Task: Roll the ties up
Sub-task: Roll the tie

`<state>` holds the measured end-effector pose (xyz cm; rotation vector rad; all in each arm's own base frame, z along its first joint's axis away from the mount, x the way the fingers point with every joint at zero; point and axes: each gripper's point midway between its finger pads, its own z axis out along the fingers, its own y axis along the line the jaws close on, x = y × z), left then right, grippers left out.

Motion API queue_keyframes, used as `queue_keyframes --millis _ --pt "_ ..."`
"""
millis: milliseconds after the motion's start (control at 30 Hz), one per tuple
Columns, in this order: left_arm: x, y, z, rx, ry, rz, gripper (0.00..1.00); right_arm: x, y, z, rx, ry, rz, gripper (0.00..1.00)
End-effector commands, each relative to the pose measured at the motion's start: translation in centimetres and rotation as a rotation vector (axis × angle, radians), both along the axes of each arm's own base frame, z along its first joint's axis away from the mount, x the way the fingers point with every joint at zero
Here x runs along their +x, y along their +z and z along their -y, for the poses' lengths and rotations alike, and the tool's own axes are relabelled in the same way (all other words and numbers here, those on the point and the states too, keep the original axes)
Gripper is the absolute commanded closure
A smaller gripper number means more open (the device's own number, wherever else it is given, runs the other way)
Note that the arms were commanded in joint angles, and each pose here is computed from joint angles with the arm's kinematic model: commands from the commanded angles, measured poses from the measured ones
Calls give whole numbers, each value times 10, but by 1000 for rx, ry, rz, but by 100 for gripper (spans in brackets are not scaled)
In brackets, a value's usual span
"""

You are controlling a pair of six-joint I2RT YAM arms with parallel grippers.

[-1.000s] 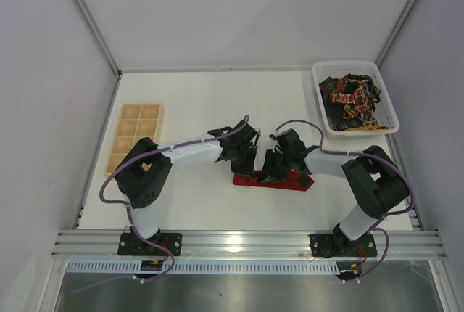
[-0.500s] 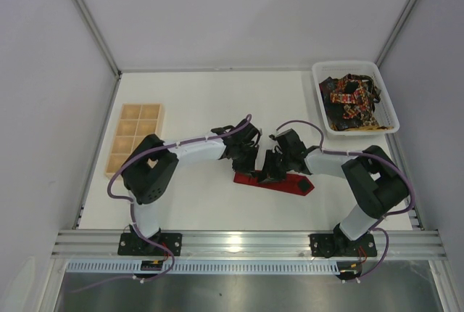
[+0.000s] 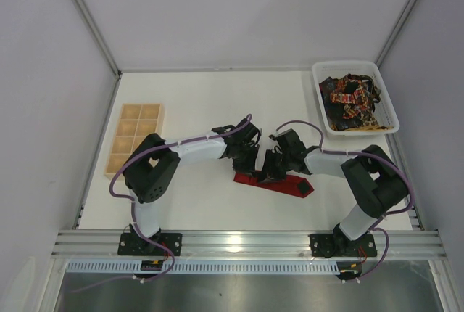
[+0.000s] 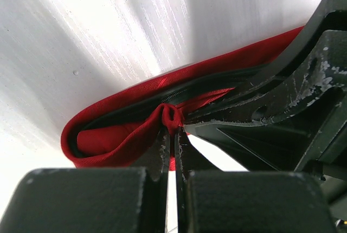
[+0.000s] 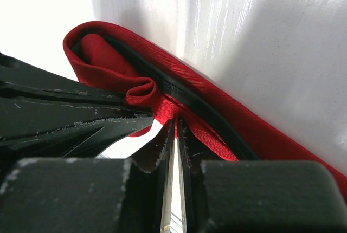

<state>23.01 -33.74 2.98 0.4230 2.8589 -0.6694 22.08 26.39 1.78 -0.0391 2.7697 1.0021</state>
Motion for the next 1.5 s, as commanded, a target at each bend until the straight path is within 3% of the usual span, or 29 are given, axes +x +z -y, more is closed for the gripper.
queue_keyframes --millis 0,333,1000,1467 --pt "9 4 6 -17 -11 25 99 3 7 -2 11 -13 6 90" --pt "9 2 5 -14 -15 26 97 28 46 0 29 -69 86 90" --pt "8 1 5 -27 -18 35 71 43 44 2 71 -102 46 86" --pt "8 1 8 -44 -29 35 69 47 48 3 155 -78 3 86"
